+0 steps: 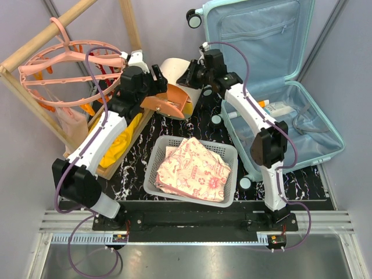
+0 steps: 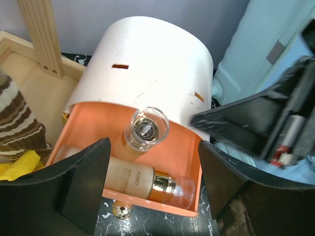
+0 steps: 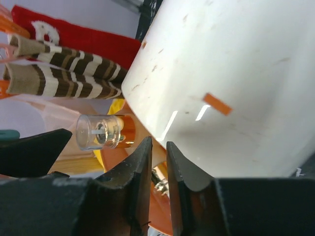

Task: Open, take out, and arrange the luggage
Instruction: Adjust the personal item in the drawer.

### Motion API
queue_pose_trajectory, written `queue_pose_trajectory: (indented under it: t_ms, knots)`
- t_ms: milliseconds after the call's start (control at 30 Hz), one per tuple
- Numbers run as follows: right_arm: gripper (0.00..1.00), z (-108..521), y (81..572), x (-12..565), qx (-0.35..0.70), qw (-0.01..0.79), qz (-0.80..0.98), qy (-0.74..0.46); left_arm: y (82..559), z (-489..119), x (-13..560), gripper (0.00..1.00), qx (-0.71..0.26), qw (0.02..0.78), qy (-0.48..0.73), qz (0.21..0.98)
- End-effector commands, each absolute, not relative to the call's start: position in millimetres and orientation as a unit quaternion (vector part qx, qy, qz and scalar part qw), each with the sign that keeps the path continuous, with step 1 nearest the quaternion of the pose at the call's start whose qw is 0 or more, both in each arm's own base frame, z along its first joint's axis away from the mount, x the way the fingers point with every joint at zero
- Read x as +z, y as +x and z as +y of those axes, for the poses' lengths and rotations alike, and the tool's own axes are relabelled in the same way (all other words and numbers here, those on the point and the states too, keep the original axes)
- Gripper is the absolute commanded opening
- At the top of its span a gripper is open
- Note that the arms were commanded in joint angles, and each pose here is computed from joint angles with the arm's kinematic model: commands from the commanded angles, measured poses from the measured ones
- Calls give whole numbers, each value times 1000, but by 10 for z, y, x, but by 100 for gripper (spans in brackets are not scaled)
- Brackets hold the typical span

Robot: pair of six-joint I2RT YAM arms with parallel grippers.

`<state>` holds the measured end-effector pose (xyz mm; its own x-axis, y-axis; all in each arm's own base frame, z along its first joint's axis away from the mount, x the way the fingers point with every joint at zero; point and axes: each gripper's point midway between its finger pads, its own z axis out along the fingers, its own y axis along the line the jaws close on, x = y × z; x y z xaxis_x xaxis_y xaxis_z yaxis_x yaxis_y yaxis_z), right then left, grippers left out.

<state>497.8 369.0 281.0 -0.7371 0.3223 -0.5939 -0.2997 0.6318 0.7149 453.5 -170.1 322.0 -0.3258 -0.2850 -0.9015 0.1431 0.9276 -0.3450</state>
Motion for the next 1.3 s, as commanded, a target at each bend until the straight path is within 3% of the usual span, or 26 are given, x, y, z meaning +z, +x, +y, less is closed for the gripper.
queue_pose_trajectory:
  t_ms: [0,400,633,1067,1133,1267]
  knots:
    - [27,3311,5018,3289,416,423,805,19,4634,-1653,3523,75,-175,617,-41,766]
    - [29,3081,4906,3520,405,447,797,18,4801,-1801,3322,72,-181,586,-28,789]
    - [29,2988,4836,3588,399,456,795,18,4849,-1781,3292,60,-173,588,-28,789]
    - [30,2841,4780,3599,387,464,796,24,4846,-1663,3220,13,-182,577,-65,794]
    - [30,2816,4771,3608,386,465,796,26,4833,-1681,3176,1,-199,568,-68,796]
    - [30,2793,4762,3599,384,466,797,26,4818,-1696,3122,0,-239,552,-91,794]
